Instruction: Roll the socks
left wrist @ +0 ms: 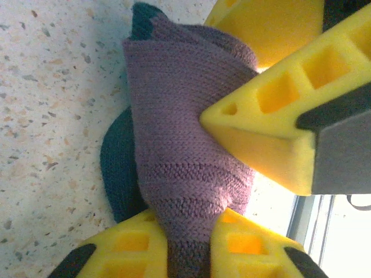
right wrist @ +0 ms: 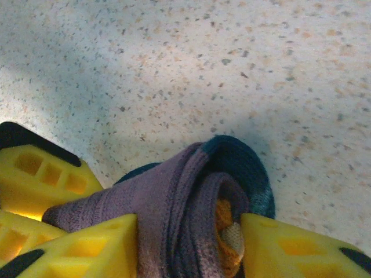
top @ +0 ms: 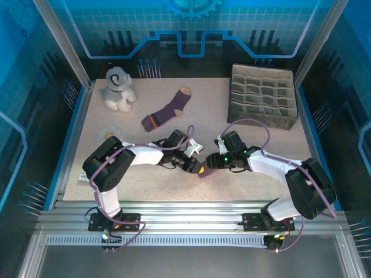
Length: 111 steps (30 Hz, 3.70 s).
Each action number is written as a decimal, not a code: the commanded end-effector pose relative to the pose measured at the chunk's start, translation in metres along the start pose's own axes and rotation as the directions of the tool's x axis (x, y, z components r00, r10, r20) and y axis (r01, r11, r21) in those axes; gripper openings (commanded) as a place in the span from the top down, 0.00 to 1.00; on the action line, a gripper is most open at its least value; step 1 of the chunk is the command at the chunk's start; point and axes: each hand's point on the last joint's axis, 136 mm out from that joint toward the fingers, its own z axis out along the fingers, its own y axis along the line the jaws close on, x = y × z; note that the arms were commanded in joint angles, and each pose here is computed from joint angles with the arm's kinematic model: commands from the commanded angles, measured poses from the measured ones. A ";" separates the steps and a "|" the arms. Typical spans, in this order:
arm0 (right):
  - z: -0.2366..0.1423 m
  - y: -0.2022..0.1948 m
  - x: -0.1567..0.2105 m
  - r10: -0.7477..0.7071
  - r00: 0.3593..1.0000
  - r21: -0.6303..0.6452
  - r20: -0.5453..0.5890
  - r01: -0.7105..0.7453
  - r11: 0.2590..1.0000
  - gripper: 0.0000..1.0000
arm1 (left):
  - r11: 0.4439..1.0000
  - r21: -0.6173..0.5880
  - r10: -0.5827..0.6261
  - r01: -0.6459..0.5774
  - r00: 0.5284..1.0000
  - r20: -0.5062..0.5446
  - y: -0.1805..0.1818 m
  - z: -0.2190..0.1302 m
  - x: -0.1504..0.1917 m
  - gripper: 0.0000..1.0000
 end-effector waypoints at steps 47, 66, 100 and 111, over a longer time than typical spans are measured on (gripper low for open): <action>-0.010 0.003 0.001 0.509 0.852 -0.047 0.119 -0.507 0.860 0.55 | 0.831 -0.031 -0.552 0.556 0.829 0.086 0.048 0.019 0.029 1.00; 0.002 -0.002 -0.017 0.512 0.844 -0.029 0.161 -0.514 0.857 0.47 | 0.825 -0.025 -0.560 0.564 0.823 0.093 0.051 0.019 0.030 1.00; 0.039 -0.033 0.030 0.522 0.852 0.135 0.037 -0.521 0.843 0.59 | 0.924 -0.084 -0.361 0.374 0.923 0.134 0.021 -0.057 -0.002 0.68; 0.041 -0.029 0.027 0.500 0.866 0.136 0.015 -0.497 0.857 0.56 | 0.945 0.011 -0.326 0.328 0.933 0.154 0.009 -0.052 -0.049 0.78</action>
